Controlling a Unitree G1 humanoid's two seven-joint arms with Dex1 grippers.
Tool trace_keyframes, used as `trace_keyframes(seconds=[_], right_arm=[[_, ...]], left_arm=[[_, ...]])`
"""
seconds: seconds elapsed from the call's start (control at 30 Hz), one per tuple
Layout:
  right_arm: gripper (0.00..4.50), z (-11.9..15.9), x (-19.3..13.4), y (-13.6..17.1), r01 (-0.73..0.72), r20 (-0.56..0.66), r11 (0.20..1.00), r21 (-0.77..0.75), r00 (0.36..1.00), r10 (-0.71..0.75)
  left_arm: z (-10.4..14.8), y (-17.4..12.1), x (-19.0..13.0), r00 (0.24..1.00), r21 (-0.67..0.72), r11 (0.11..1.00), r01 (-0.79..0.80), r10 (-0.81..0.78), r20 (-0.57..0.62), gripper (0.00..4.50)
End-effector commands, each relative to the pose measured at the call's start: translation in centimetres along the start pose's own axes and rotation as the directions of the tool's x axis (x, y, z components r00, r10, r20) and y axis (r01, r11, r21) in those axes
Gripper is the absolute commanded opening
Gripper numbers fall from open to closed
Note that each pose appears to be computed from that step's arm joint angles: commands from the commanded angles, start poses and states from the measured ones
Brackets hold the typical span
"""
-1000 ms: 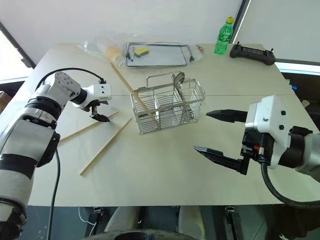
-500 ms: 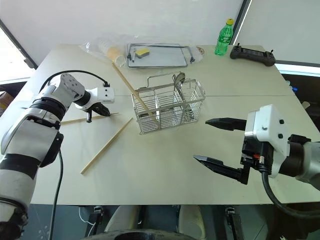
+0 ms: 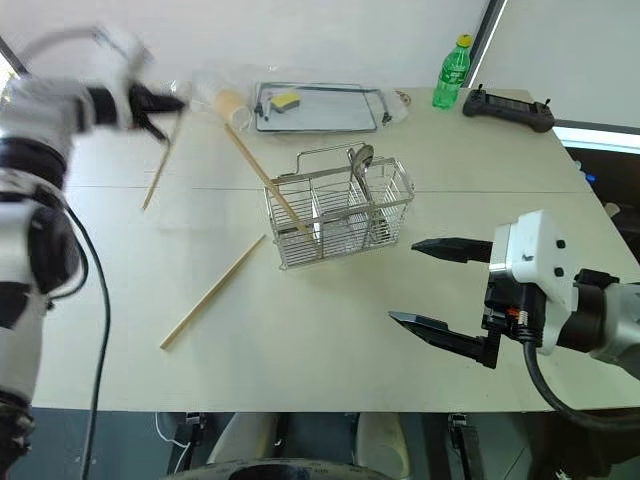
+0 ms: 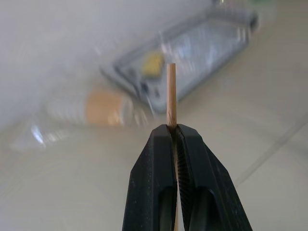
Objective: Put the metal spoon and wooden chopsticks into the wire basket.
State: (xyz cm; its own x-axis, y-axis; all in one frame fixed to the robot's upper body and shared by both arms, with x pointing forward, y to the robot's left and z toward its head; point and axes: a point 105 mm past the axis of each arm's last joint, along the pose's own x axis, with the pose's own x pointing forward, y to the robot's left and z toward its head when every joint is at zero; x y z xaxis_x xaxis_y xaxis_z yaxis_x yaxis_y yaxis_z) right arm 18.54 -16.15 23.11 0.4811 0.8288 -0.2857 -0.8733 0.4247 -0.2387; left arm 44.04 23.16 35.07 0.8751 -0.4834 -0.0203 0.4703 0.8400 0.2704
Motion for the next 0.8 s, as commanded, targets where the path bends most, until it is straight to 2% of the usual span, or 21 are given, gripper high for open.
trace_keyframes(seconds=[0.03,0.1,0.13,0.23,0.43,0.6,0.67,0.8], right_arm=[[4.5,0.1,0.0,0.2,0.005,0.02,1.0,-0.011,1.0,-0.005],[4.5,0.1,0.1,0.3,0.006,0.022,1.0,-0.009,1.0,-0.006],[4.5,0.1,0.1,0.3,0.007,0.025,1.0,-0.007,1.0,-0.007],[4.5,0.1,0.1,0.2,0.01,0.032,1.0,-0.002,0.999,-0.01],[4.5,0.1,0.1,0.1,0.011,0.035,1.0,-0.003,0.999,-0.011],[4.5,0.2,0.1,0.1,0.021,0.039,1.0,-0.004,0.999,-0.021],[4.5,0.2,0.1,0.1,0.025,0.04,1.0,-0.004,0.999,-0.025],[4.5,0.2,0.2,0.1,0.034,0.042,0.999,0.0,0.999,-0.034]], left_arm=[[8.4,1.4,-2.9,0.94,-0.098,0.995,-0.027,0.059,0.337,0.06],[11.4,1.9,-4.1,0.876,-0.195,0.981,-0.01,0.103,0.471,0.06],[12.9,1.9,-4.7,0.829,-0.278,0.959,0.048,0.117,0.547,0.06],[14.8,-0.3,-4.4,0.753,-0.295,0.931,0.214,0.035,0.657,0.06],[13.7,-6.8,-1.9,0.719,-0.246,0.898,0.365,-0.104,0.687,0.06],[11.6,-13.7,-0.6,0.727,-0.185,0.862,0.472,-0.262,0.635,0.06],[11.1,-15.0,-0.7,0.721,-0.164,0.851,0.499,-0.303,0.623,0.06],[11.2,-15.3,-1.2,0.721,-0.153,0.846,0.51,-0.324,0.613,0.06]])
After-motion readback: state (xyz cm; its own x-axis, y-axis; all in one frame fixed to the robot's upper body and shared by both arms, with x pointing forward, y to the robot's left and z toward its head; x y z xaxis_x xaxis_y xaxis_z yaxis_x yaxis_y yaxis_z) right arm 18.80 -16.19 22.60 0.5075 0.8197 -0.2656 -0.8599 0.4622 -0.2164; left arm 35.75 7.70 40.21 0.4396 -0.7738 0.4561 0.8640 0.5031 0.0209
